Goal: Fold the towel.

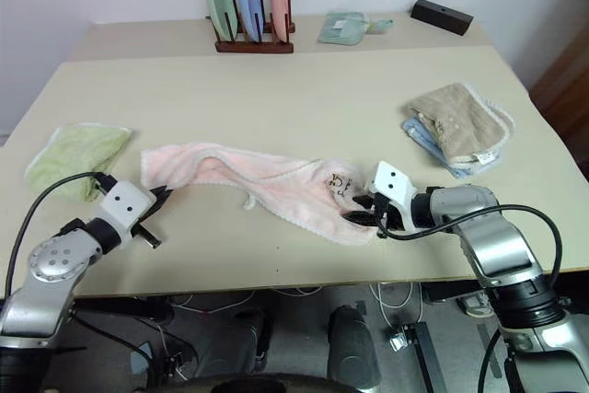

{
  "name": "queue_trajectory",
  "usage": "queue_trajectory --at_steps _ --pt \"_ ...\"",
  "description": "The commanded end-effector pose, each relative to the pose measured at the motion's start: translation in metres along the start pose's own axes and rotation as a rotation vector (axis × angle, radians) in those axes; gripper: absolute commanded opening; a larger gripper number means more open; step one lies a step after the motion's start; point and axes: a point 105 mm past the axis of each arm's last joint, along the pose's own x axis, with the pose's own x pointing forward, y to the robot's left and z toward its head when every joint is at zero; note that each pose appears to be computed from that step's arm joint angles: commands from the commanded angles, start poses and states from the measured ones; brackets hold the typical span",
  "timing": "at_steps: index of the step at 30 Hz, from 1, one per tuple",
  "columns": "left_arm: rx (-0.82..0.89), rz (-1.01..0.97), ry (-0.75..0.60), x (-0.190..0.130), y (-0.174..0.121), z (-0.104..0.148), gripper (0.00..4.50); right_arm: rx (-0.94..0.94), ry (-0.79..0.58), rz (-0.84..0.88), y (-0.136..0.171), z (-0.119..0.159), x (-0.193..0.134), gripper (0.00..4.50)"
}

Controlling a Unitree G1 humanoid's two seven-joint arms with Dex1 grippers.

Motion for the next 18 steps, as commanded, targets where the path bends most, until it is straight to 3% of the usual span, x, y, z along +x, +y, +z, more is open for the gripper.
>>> queue_trajectory --at_steps 1,8,14,18 --pt "0.03 -0.002 -0.016 0.001 0.002 0.007 0.0 -0.032 -0.082 -0.12 -0.024 0.016 -0.019 2.97" --pt "0.028 -0.018 -0.018 0.002 -0.003 0.01 0.0 0.078 -0.205 -0.284 -0.071 0.028 -0.029 2.97" --pt "0.032 -0.028 -0.016 0.002 -0.006 0.01 0.0 0.052 -0.095 -0.363 -0.098 0.016 -0.013 2.97" --pt "0.025 -0.032 -0.012 0.001 -0.008 0.009 0.0 0.04 -0.128 -0.343 -0.105 0.027 -0.002 2.97"
